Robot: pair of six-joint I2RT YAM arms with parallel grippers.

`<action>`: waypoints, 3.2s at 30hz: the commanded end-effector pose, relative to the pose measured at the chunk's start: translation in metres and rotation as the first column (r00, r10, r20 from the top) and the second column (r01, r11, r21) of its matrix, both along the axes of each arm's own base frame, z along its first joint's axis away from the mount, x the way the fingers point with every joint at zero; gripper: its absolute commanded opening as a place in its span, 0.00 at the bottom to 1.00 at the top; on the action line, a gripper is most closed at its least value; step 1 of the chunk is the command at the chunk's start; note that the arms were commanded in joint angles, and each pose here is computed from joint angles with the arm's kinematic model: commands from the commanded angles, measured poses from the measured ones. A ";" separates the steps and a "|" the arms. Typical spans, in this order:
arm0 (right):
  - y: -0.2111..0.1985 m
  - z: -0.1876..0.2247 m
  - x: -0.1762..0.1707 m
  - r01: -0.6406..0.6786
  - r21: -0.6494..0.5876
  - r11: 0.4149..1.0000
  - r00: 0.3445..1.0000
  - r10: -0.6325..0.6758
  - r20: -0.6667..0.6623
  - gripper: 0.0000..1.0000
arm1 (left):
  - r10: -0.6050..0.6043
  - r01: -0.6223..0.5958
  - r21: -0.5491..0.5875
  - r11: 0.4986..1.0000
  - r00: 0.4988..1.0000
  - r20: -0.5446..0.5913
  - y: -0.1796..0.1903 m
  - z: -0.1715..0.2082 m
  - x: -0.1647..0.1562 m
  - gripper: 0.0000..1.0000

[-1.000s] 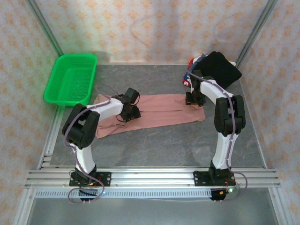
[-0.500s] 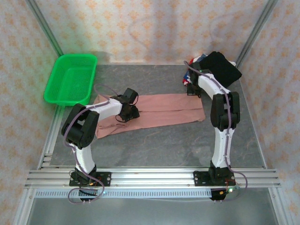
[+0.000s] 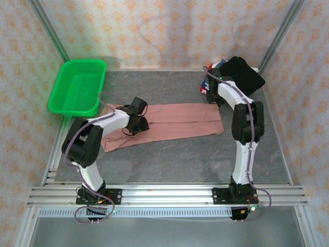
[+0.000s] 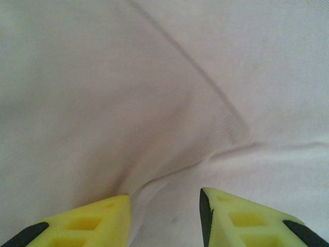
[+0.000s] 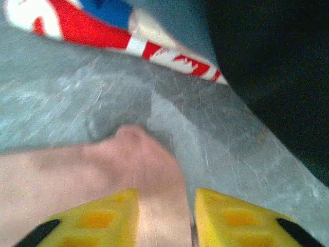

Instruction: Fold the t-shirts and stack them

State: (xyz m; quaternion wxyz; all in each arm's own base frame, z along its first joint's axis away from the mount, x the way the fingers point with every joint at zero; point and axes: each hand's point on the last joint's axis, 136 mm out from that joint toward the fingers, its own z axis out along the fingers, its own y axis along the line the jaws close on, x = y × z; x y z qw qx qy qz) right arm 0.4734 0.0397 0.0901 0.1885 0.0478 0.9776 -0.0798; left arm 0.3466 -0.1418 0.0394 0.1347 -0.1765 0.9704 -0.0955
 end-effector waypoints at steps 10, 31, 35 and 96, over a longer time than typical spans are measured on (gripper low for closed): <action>0.044 -0.027 -0.060 -0.024 0.265 0.964 0.991 0.057 -0.120 0.40 | 0.234 -0.225 0.160 0.961 0.971 -0.043 0.078 0.009 -0.030 0.41; 0.051 -0.081 -0.254 0.360 0.272 0.893 0.884 -0.233 -0.405 0.36 | 0.024 0.010 0.295 0.956 0.993 -0.112 0.056 -0.055 0.175 0.40; 0.086 -0.082 -0.284 0.416 0.346 0.841 0.868 -0.254 -0.427 0.37 | -0.031 0.042 0.196 0.980 0.998 -0.059 0.029 -0.068 0.218 0.41; 0.120 -0.058 -0.278 0.018 0.667 0.745 0.966 0.159 -0.203 0.61 | 0.020 0.045 -0.469 0.882 0.991 0.133 -0.126 -0.001 -0.111 0.60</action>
